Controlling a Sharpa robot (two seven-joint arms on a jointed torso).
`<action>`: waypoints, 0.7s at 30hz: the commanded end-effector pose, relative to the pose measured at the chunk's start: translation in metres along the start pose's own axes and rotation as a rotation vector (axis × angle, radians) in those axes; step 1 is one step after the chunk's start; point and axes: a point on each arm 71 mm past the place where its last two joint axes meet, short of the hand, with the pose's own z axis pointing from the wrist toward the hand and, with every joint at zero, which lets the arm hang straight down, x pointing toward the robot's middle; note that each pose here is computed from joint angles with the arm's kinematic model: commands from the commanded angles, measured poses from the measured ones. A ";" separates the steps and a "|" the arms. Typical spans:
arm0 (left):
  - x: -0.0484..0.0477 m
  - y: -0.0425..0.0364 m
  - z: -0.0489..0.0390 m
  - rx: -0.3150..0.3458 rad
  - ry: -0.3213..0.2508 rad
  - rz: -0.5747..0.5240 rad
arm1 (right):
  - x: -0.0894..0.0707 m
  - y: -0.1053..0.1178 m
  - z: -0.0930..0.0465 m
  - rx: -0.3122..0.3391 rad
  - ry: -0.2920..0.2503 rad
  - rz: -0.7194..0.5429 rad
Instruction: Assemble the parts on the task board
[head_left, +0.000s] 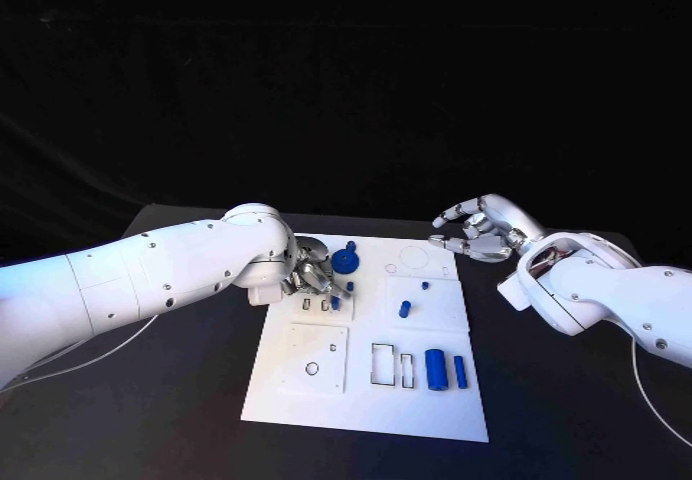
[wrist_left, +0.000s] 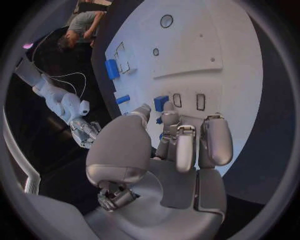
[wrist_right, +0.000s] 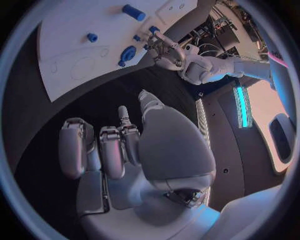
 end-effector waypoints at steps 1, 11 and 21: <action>0.0008 -0.0014 0.0002 0.002 0.023 0.008 | 0.001 0.000 0.000 -0.006 0.015 -0.010; 0.0010 -0.0019 0.0008 0.005 0.028 0.011 | 0.001 0.000 0.000 -0.004 0.014 -0.012; 0.0022 -0.0042 0.0011 0.019 0.041 0.006 | 0.001 -0.001 0.000 -0.005 0.013 -0.013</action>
